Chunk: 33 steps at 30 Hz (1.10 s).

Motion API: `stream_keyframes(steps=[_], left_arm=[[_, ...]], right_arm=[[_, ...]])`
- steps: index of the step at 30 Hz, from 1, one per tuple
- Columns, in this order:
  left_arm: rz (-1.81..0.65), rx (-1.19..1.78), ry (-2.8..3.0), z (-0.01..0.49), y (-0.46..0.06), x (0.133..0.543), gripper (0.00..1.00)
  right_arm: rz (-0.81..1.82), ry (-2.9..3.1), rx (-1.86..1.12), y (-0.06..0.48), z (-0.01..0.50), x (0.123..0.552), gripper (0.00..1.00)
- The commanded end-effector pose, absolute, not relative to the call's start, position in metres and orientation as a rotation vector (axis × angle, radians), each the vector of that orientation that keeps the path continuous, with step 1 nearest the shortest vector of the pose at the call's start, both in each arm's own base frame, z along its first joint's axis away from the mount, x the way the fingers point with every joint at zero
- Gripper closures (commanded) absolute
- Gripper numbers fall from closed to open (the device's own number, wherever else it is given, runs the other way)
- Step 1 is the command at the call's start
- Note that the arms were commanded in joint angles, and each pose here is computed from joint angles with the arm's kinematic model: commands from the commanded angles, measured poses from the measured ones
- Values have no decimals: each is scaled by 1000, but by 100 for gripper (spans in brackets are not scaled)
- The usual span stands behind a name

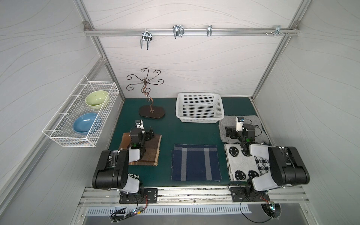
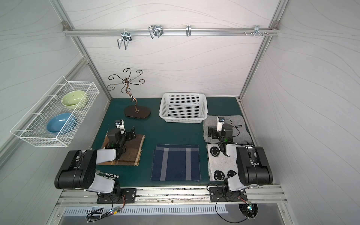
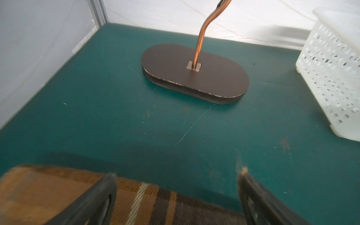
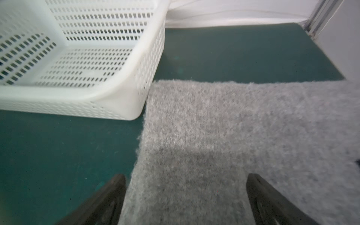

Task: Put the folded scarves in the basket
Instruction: Move the basket to the center of the board.

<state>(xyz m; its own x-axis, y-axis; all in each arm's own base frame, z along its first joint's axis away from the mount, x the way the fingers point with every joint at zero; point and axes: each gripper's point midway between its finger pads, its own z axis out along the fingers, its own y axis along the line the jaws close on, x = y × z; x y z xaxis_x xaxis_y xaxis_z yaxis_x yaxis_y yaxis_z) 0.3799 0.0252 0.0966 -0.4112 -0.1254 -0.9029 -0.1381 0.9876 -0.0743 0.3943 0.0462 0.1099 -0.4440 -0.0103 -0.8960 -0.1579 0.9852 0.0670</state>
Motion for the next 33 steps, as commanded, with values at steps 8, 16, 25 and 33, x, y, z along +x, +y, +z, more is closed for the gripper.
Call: stream_keyframes(steps=[8, 16, 25, 33], left_arm=[[-423, -235, 1982, 175, -54, 392, 1], [-681, -206, 2023, 176, -117, 409, 3], [-653, -153, 2113, 154, -139, 420, 3], [-628, -148, 2134, 147, -139, 426, 5]], right_arm=[[520, 2174, -8, 79, 177, 450, 4], [712, 2366, -14, 107, 148, 499, 25], [719, 2463, -74, 129, 120, 507, 45], [657, 2513, -176, 144, 114, 491, 66]])
